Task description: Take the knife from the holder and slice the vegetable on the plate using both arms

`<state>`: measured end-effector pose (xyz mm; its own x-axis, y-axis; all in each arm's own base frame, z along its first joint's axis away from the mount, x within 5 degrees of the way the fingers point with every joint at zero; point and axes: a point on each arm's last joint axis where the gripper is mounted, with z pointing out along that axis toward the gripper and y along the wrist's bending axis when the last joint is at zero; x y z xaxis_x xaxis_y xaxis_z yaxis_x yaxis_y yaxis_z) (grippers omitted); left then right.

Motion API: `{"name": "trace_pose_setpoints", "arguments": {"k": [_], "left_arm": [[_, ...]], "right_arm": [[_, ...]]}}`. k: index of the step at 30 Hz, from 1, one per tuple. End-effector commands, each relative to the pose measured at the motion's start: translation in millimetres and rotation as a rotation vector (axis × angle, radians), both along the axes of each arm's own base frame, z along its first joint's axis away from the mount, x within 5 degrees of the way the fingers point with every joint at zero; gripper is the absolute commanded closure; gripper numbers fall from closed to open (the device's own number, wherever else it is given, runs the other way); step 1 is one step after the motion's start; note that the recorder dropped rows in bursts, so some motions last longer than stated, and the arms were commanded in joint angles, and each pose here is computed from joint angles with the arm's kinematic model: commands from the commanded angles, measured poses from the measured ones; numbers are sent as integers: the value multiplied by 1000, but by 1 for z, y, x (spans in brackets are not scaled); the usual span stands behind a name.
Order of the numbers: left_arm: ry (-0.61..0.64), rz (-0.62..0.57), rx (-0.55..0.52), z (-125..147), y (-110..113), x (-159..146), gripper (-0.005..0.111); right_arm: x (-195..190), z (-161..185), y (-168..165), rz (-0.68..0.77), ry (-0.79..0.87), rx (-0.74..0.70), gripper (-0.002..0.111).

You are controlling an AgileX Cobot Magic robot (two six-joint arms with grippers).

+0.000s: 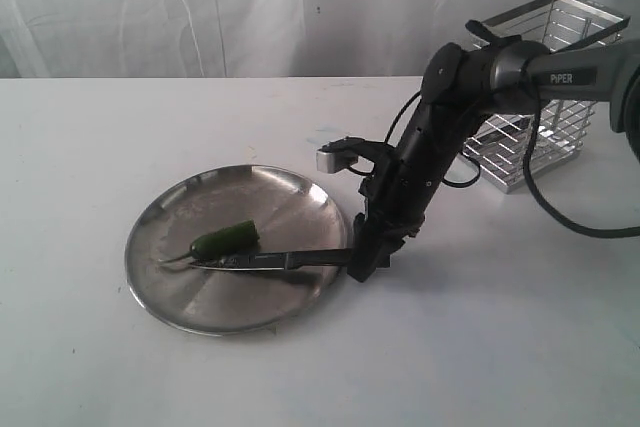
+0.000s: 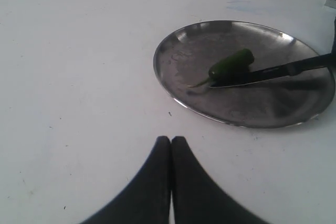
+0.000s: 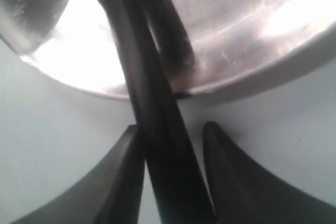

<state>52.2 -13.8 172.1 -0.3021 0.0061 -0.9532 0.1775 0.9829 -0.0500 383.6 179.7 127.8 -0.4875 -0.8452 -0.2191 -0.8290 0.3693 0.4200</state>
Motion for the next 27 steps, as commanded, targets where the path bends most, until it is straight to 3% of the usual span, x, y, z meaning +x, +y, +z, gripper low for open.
{"name": "trace_pose_setpoints", "arguments": {"k": [1,4,8,19,24,27], "left_arm": [[-8,-4,-7,0,0,0,107],[-8,-4,-7,0,0,0,107],[-8,-4,-7,0,0,0,107],[-8,-4,-7,0,0,0,107],[-8,-4,-7,0,0,0,107],[-8,-4,-7,0,0,0,107]], "right_arm": [[-4,0,1,69,-26,-48,83],[-8,10,8,120,-63,-35,100],[-13,29,16,120,-99,-32,108],[-55,96,20,-99,-155,-165,108],[-96,114,-1,-350,-54,-212,108],[-119,115,-14,-472,-105,-179,108]]}}
